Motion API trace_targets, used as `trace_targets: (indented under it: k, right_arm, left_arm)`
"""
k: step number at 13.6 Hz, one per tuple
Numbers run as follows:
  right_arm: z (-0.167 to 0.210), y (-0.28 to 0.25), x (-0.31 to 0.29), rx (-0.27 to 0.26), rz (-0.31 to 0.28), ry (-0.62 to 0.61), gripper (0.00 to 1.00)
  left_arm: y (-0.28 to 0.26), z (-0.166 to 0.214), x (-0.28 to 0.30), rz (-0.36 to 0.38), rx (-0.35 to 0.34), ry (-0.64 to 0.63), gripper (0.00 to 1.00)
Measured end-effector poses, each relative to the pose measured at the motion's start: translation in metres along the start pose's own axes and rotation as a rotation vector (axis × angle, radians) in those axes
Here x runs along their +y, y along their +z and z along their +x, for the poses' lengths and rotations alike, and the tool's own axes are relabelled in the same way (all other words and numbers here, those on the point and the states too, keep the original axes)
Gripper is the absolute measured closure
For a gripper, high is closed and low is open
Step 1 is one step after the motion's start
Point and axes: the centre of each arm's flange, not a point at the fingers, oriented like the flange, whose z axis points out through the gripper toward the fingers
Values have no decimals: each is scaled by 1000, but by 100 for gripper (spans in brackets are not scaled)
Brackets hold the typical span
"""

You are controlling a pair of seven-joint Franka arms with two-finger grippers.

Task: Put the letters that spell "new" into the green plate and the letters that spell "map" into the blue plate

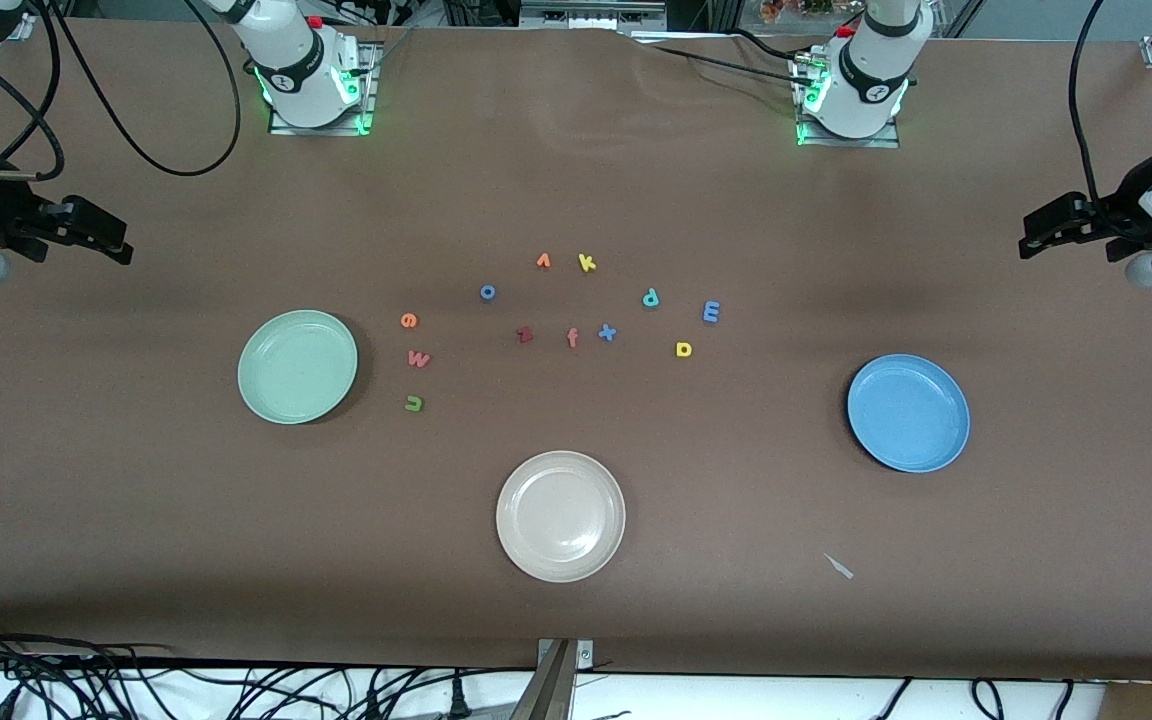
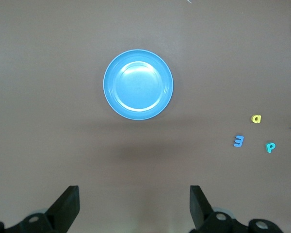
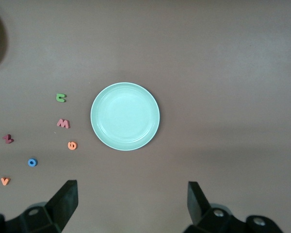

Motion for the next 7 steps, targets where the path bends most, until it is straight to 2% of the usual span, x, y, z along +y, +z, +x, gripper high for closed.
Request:
trace_targets:
  k: [3, 7]
  right_arm:
    - [2, -1, 0, 19, 1, 0, 0]
    - [2, -1, -1, 18, 1, -1, 0]
  left_arm:
    - [0, 0, 0, 0, 0, 0, 0]
    - [0, 0, 0, 0, 0, 0, 0]
